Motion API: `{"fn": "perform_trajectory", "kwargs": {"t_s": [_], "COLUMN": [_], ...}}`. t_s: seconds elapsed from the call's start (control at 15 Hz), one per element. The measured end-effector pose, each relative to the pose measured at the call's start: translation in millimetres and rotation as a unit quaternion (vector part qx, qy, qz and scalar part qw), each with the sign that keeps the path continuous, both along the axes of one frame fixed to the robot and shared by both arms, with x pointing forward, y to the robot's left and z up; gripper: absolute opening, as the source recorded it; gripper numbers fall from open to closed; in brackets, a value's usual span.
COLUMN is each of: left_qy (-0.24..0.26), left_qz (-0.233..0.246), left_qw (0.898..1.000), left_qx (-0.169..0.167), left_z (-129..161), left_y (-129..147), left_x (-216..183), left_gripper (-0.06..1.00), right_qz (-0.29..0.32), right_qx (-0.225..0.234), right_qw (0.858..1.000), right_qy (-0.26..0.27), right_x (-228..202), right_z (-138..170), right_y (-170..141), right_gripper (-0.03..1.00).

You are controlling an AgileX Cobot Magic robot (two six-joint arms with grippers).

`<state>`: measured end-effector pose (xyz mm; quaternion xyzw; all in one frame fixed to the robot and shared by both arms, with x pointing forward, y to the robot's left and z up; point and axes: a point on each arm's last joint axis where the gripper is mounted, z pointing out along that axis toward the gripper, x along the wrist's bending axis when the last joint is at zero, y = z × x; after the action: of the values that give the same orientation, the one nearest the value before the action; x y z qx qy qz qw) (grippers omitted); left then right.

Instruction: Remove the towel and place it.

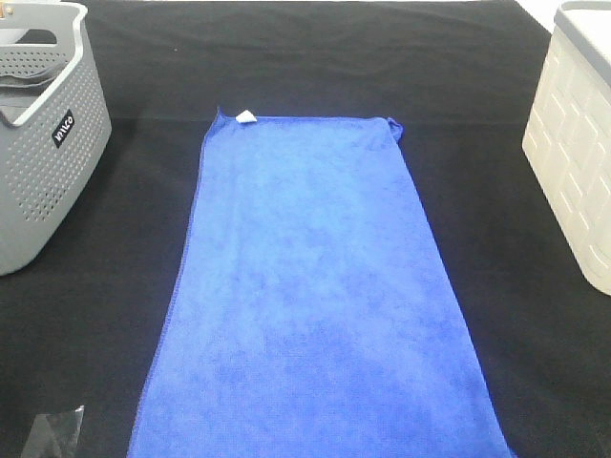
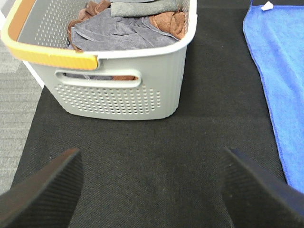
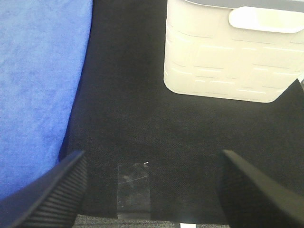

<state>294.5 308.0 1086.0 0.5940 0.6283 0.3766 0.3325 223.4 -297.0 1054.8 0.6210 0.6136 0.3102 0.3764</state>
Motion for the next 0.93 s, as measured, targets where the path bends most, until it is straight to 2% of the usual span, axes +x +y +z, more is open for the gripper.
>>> {"fn": "perform_trajectory", "kwargs": {"t_s": [0.2, 0.27, 0.4, 0.53, 0.67, 0.93], "left_qy": [-0.114, -0.132, -0.128, -0.081, -0.026, -0.037], "left_qz": [-0.009, -0.013, -0.027, -0.054, -0.083, -0.076], "left_qw": [0.993, 0.991, 0.991, 0.994, 0.996, 0.996], "left_qx": [-0.017, -0.024, -0.038, -0.049, -0.022, -0.011], "left_z": [-12, -13, -14, -18, -27, -30], "left_y": [-4, -5, -9, -14, -17, -15], "left_x": [-48, -55, -57, -63, -67, -62], "left_gripper": [0.75, 0.75, 0.75, 0.75, 0.75, 0.75], "right_qz": [0.0, 0.0, 0.006, 0.012, 0.02, 0.023], "right_qx": [-0.001, -0.001, 0.003, -0.005, -0.002, -0.004], "right_qw": [1.0, 1.0, 1.0, 0.999, 0.999, 0.999], "right_qy": [-0.005, -0.008, -0.028, -0.032, -0.036, -0.039], "right_x": [0, 1, 5, 7, 9, 10], "right_z": [0, 0, 0, 0, -2, -2], "right_y": [0, 0, 1, 1, 2, 3], "right_gripper": [0.75, 0.75, 0.75, 0.75, 0.75, 0.75]}}
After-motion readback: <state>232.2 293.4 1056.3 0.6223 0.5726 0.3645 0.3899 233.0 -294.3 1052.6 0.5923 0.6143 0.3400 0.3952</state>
